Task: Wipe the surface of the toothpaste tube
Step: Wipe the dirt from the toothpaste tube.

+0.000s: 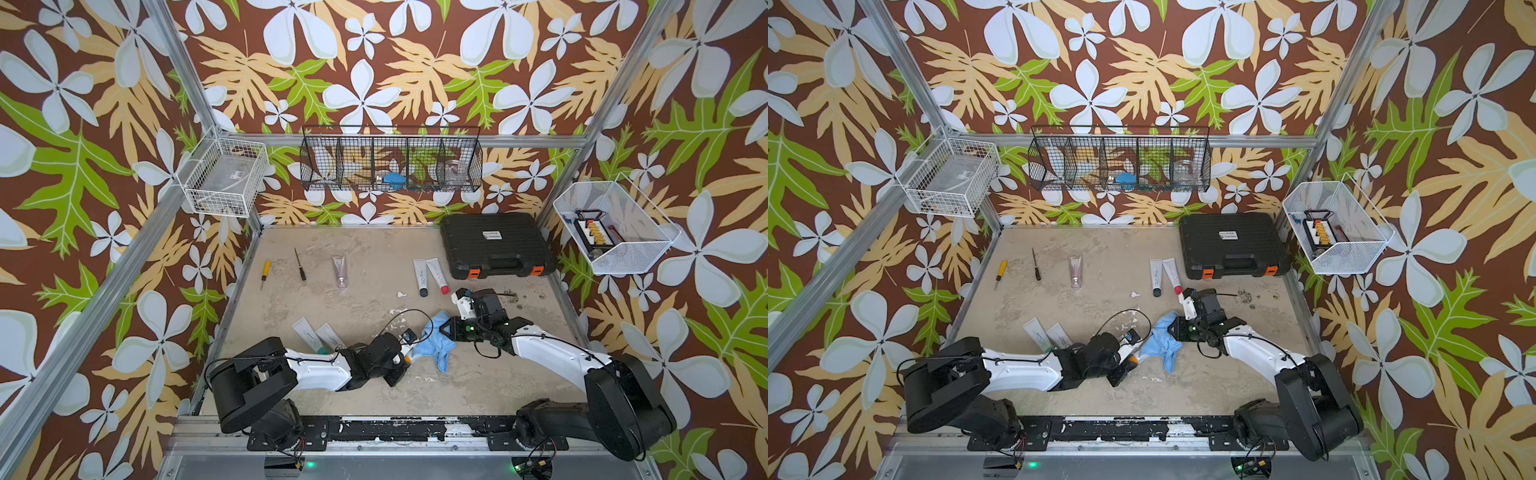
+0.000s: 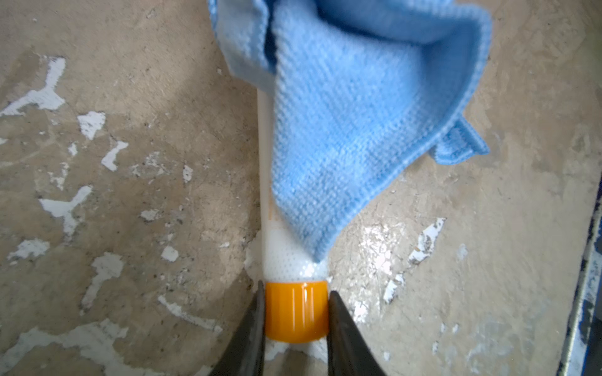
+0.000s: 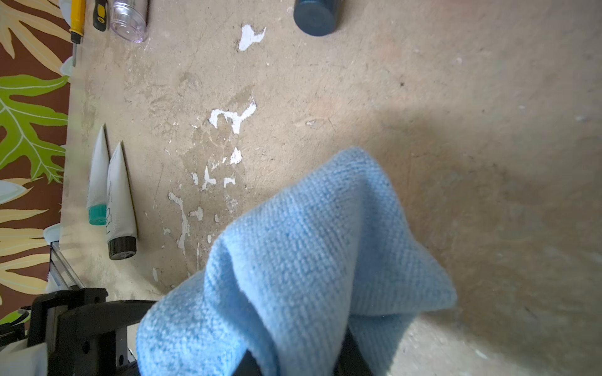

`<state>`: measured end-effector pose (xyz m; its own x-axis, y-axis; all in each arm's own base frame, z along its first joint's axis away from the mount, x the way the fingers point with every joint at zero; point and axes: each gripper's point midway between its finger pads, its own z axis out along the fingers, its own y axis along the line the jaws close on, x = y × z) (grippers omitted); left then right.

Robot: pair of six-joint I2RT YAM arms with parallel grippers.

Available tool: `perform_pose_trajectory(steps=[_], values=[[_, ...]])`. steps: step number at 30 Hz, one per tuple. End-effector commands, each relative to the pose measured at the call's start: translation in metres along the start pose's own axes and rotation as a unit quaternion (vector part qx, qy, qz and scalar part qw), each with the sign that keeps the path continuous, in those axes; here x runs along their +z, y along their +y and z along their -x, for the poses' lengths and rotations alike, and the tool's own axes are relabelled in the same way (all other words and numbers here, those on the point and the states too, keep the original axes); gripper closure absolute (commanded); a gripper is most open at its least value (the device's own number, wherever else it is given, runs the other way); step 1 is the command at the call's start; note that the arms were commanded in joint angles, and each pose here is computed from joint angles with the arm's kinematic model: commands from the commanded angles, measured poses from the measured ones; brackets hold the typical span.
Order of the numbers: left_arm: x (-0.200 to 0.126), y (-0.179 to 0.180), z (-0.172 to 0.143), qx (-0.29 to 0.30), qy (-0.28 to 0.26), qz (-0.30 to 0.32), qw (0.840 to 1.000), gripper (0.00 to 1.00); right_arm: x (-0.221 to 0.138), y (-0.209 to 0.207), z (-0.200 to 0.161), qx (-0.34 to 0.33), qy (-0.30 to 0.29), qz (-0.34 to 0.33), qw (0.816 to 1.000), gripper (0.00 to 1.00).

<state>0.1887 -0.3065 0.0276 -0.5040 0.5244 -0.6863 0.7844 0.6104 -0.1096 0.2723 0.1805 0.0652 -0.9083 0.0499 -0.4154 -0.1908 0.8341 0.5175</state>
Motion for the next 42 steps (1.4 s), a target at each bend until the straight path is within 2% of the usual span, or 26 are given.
perform_pose_trajectory(steps=[1, 3, 6, 9, 10, 13, 18, 20, 24, 34, 42], values=[[0.001, -0.002, 0.003, 0.005, -0.007, -0.005, 1.000, 0.71, -0.003, -0.004, 0.000, -0.016, 0.003, -0.016, 1.000, 0.64], [0.001, -0.002, 0.003, 0.005, -0.007, -0.007, 1.000, 0.72, -0.005, -0.005, -0.001, -0.017, 0.003, -0.022, 1.000, 0.58], [0.001, -0.002, 0.003, 0.006, -0.005, -0.006, 1.000, 0.72, -0.007, -0.007, -0.004, -0.017, 0.003, -0.026, 0.999, 0.55], [0.001, -0.002, 0.003, 0.005, -0.005, -0.007, 1.000, 0.72, -0.007, -0.012, -0.008, -0.016, 0.005, -0.035, 0.999, 0.56], [0.001, -0.002, 0.002, 0.005, -0.005, -0.007, 1.000, 0.72, -0.006, -0.012, -0.009, -0.013, 0.005, -0.030, 0.999, 0.57], [0.001, -0.002, 0.003, 0.006, -0.005, -0.008, 1.000, 0.72, -0.001, -0.011, -0.011, -0.006, 0.009, -0.022, 1.000, 0.72], [0.001, -0.004, 0.004, 0.006, -0.007, -0.012, 1.000, 0.72, 0.009, -0.010, -0.011, -0.002, 0.013, -0.011, 1.000, 0.77], [0.001, -0.004, 0.004, 0.006, -0.008, -0.012, 1.000, 0.72, 0.013, -0.011, -0.011, -0.002, 0.018, -0.009, 1.000, 0.88], [0.002, -0.004, 0.004, 0.007, -0.007, -0.011, 1.000, 0.76, 0.017, -0.004, -0.010, -0.012, 0.025, -0.005, 1.000, 1.00], [0.004, -0.004, 0.005, 0.011, -0.007, -0.011, 1.000, 0.79, 0.037, 0.015, -0.035, -0.025, 0.058, 0.010, 0.998, 1.00], [0.006, -0.001, 0.007, 0.013, -0.010, -0.004, 1.000, 0.79, 0.049, 0.046, -0.061, -0.027, 0.085, 0.042, 0.995, 1.00]])
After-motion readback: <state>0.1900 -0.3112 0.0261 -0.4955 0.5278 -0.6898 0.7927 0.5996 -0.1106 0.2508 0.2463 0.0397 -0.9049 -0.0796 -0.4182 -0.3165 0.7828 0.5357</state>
